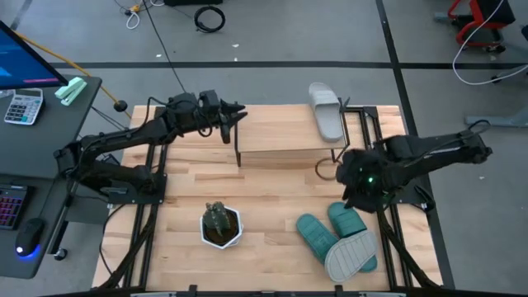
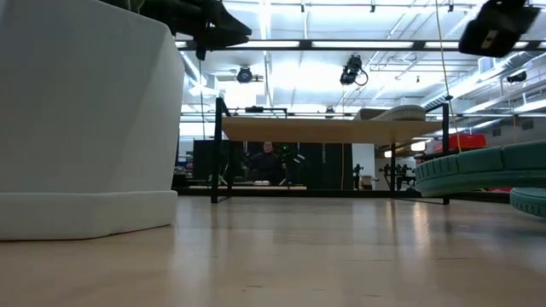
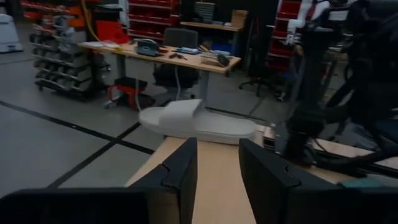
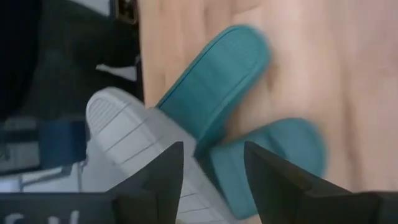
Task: Pick and place slides into the shelf
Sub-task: Put the gray slide on the shelf
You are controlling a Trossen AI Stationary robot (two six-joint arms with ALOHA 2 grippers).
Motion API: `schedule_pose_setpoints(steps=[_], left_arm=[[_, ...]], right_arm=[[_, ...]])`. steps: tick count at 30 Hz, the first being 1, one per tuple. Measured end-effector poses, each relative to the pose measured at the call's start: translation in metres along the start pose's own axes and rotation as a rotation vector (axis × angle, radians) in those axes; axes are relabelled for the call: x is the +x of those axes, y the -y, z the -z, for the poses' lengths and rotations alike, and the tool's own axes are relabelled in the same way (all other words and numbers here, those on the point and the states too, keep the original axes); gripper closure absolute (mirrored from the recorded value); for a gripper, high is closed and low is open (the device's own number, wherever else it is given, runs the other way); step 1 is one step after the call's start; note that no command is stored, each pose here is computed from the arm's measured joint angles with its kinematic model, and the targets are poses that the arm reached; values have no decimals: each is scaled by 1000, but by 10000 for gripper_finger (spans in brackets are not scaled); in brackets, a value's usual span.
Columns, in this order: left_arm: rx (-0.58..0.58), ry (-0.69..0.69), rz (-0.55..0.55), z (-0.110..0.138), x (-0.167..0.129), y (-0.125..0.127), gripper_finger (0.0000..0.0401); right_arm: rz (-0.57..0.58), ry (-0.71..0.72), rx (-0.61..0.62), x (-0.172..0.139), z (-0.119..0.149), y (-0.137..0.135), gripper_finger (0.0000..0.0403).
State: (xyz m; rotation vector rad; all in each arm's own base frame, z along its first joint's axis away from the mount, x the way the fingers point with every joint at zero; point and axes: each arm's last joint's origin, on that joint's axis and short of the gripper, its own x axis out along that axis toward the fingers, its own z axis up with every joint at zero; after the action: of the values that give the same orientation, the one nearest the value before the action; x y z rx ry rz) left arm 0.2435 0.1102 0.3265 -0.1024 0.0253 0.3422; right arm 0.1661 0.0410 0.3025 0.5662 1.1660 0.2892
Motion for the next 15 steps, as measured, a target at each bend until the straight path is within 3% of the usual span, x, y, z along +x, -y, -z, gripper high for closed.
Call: schedule_pose_setpoints(steps=[8, 15], left_arm=[[1, -16, 60, 3, 1, 16, 274], [1, -19, 80, 3, 1, 22, 268]], right_arm=[[-100, -75, 17, 39, 15, -5, 229], [-274, -142, 61, 55, 19, -8, 229]])
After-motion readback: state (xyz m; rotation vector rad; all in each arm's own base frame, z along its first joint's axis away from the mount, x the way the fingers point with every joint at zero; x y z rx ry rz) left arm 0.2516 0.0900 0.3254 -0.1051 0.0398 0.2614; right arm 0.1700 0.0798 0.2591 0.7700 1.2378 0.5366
